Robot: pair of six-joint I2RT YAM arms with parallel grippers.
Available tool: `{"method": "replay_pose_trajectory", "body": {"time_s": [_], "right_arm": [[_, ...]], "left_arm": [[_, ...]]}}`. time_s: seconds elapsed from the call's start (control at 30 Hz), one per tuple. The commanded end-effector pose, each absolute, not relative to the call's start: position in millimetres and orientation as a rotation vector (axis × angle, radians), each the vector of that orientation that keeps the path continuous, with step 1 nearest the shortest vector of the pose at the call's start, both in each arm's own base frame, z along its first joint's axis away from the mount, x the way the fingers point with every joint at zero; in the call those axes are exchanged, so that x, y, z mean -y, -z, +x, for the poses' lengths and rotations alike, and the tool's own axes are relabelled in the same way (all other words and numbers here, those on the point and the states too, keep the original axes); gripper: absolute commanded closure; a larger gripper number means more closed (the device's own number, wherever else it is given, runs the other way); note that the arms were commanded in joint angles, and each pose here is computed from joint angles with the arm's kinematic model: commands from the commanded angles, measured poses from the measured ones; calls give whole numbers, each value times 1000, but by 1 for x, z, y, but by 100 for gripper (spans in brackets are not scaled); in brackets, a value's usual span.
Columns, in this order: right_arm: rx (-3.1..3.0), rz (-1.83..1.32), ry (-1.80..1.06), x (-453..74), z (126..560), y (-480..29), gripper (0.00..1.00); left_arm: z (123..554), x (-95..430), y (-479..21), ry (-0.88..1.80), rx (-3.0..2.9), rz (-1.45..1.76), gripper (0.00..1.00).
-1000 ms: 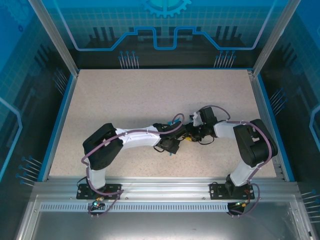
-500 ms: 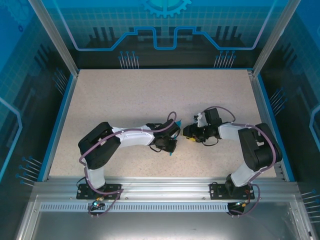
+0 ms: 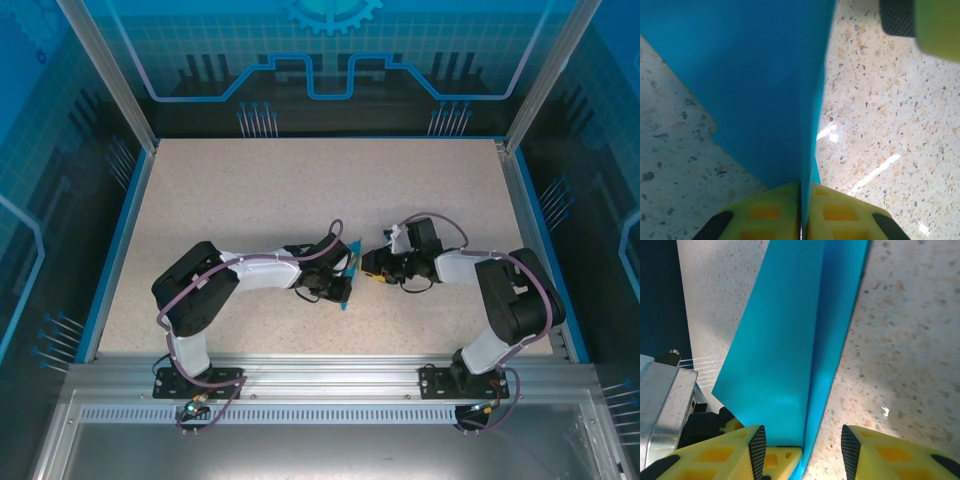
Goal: Fold a paper plane with a square sheet of paper (fold left side to right side)
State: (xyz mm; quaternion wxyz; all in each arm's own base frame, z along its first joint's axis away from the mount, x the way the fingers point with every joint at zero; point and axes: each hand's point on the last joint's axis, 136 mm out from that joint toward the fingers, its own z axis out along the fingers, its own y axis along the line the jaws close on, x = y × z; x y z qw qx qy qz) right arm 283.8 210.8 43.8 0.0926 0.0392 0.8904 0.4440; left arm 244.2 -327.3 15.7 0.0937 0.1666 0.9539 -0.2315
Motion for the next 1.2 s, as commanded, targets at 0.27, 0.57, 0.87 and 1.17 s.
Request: {"method": "replay_pose_trajectory", "body": {"time_s": [0.27, 0.57, 0.87, 1.17], "right_arm": [[-2676, 87, -1335, -238, 299, -37, 54], [-2765, 144, -1288, -236, 297, -14, 54], [-2793, 158, -1273, -234, 294, -6, 55], [-2797, 152, -1267, -233, 292, -5, 54]], "left_arm": [[238, 323, -15, 728, -2850, 471, 88], [238, 325, -19, 760, -2825, 480, 80], [240, 328, -40, 852, -2765, 479, 63], [256, 314, -85, 998, -2654, 385, 41]]}}
